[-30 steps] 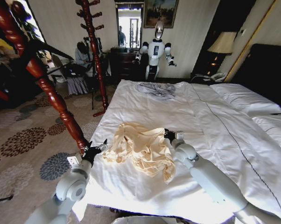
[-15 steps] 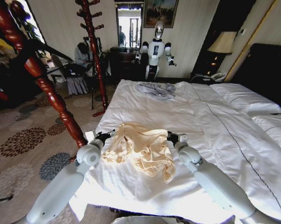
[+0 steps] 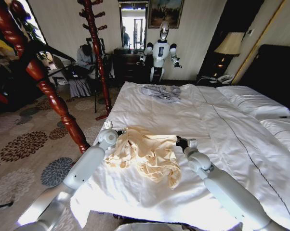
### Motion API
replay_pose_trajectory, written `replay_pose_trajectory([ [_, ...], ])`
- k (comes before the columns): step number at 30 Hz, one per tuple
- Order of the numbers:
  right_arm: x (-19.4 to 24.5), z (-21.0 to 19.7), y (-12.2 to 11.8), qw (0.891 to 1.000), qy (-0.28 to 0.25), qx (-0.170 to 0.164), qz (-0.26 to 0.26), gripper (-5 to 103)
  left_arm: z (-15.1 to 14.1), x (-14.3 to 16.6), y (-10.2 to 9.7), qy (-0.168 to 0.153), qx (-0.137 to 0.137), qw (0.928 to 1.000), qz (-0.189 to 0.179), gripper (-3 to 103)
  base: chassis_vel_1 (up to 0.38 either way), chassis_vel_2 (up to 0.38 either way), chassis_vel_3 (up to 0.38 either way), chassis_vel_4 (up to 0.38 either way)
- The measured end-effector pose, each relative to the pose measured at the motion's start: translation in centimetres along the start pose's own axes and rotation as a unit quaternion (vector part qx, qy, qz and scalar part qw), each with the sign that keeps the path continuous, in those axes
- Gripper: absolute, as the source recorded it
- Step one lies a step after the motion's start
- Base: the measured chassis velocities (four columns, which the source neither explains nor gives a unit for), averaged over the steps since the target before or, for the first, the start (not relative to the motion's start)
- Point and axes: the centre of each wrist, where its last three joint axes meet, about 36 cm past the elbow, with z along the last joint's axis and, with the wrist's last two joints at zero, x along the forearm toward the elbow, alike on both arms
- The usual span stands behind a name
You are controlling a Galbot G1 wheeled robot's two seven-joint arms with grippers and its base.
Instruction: Pick up the clothes from the bed and hang them on the clothes hanger.
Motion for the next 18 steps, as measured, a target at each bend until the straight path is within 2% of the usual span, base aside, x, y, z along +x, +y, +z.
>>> replay_pose_trajectory([
  [2,0.0,0.0,-0.1,1.0,0.0,0.0,0.001,0,-0.1,-0.2,-0.2,-0.001,0.0,1.0,0.0,91,0.0,0.0,0.0,0.0],
  [5,0.2,0.3,-0.5,1.0,0.001,0.002,0.004,0,-0.7,-1.9,-2.5,0.004,0.005,0.9999,0.014,93,0.0,0.0,0.0,0.0],
  [8,0.2,0.3,-0.6,1.0,0.001,0.003,0.005,0,-0.4,-3.4,-3.6,0.013,0.008,0.9998,0.013,93,0.0,0.0,0.0,0.0],
  [9,0.2,0.3,-0.6,1.0,0.002,0.003,0.006,0,-0.3,-4.0,-4.1,0.017,0.011,0.9997,0.012,97,0.0,0.0,0.0,0.0],
  [10,0.2,0.3,-0.6,1.0,0.002,0.003,0.006,0,-0.3,-4.0,-4.1,0.017,0.011,0.9997,0.012,97,0.0,0.0,0.0,0.0],
  [13,0.1,0.6,-0.5,1.0,0.005,0.004,0.004,0,0.0,-5.1,-6.2,0.027,0.023,0.9993,0.014,92,0.0,0.0,0.0,0.0],
  [18,0.2,0.7,-0.4,1.0,0.008,0.002,0.004,0,0.6,-6.6,-6.9,0.029,0.029,0.9992,-0.002,89,0.0,0.0,0.0,0.0],
])
